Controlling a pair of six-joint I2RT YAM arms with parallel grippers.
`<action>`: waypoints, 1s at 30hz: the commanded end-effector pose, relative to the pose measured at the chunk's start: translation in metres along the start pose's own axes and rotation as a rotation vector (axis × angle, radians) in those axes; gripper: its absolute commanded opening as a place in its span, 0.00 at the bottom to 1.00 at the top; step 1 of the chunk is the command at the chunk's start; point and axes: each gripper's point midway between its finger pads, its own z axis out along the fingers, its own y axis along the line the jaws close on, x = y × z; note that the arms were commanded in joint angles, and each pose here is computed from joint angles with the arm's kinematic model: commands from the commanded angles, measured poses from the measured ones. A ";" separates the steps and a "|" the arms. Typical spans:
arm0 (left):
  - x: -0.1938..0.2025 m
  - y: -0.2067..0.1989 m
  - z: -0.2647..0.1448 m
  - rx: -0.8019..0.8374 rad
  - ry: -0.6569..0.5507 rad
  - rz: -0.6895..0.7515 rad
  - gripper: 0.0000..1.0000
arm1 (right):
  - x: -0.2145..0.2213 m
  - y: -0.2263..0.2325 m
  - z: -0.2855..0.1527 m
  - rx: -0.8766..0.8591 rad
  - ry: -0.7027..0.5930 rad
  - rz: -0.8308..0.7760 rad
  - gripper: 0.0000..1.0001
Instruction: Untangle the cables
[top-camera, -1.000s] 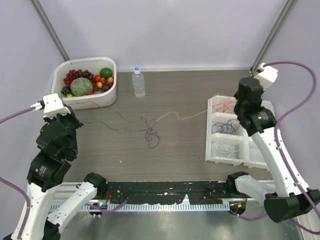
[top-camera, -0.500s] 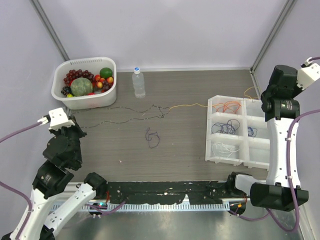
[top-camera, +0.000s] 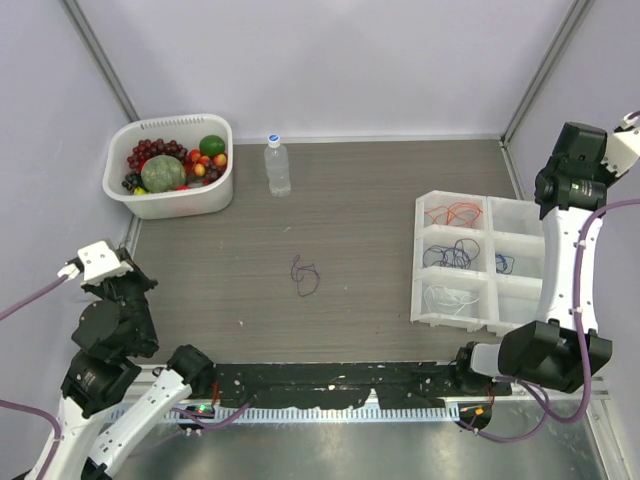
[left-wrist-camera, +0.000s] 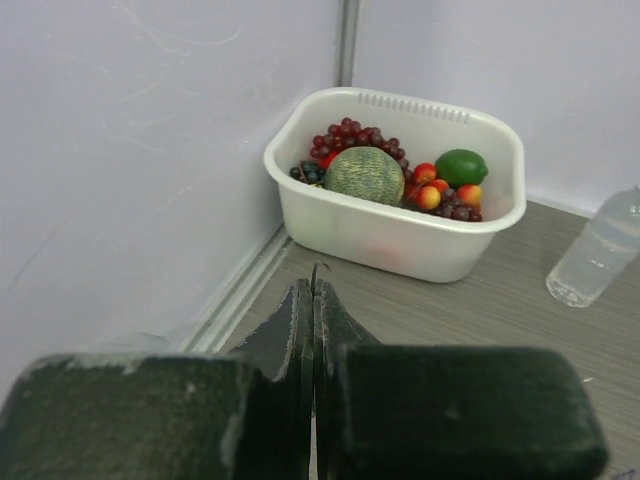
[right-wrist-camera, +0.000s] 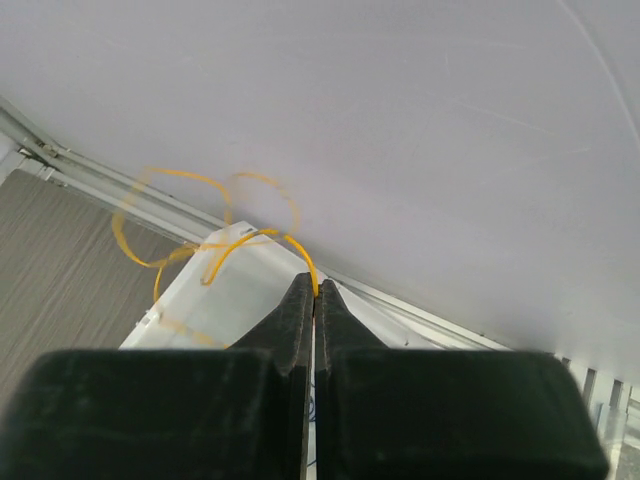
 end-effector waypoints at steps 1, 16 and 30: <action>0.001 -0.033 0.000 0.149 -0.017 -0.059 0.00 | -0.026 0.012 -0.020 -0.122 -0.040 0.087 0.01; 0.026 -0.137 -0.021 0.586 0.095 -0.047 0.00 | -0.027 -0.095 -0.095 -0.005 -0.107 0.200 0.01; 0.021 -0.140 -0.025 0.616 0.096 -0.024 0.00 | 0.084 -0.105 -0.050 0.217 0.048 0.211 0.01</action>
